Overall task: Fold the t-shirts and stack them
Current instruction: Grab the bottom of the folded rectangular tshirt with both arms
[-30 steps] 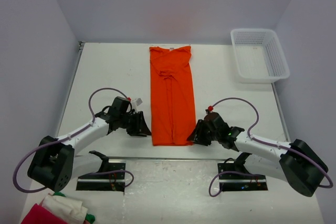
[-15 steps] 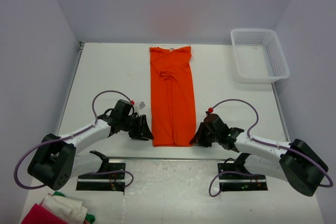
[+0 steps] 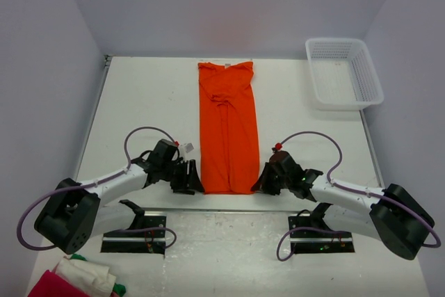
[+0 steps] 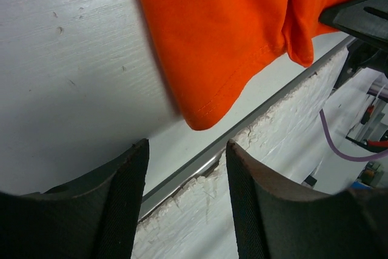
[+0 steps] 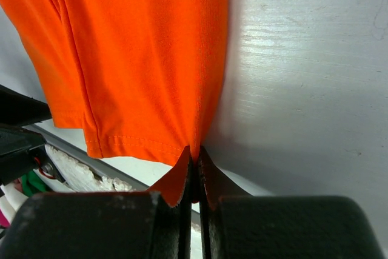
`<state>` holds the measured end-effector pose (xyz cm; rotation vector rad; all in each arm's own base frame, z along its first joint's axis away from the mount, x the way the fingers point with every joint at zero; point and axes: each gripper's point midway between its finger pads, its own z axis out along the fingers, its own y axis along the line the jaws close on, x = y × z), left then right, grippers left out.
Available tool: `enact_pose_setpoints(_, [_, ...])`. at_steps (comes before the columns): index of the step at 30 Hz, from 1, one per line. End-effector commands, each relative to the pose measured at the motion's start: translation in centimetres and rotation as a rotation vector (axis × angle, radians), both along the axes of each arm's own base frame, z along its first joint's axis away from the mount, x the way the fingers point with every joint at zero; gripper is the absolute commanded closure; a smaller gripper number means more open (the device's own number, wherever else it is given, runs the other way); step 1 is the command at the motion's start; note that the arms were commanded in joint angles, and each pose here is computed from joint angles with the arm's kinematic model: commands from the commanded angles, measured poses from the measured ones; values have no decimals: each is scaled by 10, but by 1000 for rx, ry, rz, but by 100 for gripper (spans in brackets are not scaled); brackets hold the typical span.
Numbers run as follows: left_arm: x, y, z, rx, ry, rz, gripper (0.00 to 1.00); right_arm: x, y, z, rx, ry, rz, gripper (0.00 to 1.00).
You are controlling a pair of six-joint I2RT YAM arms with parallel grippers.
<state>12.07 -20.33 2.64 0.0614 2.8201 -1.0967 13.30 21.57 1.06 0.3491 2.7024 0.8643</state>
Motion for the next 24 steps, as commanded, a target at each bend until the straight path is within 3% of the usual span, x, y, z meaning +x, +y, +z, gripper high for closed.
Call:
enact_pose_setpoints(1, [6,-4,-4,4,-17,24,45,-3,-6,-4,-45,5,3,100])
enact_pose_setpoints(14, [9,-14,-27,72,30,45,52,-5,-7,0,-40,-9,8,100])
enact_pose_setpoints(22, [2,-13,-38,85,57,43,67,-5,-8,-1,-44,-9,11,100])
enact_pose_setpoints(24, [2,-13,-37,83,58,43,80,-6,-7,-1,-44,-10,16,100])
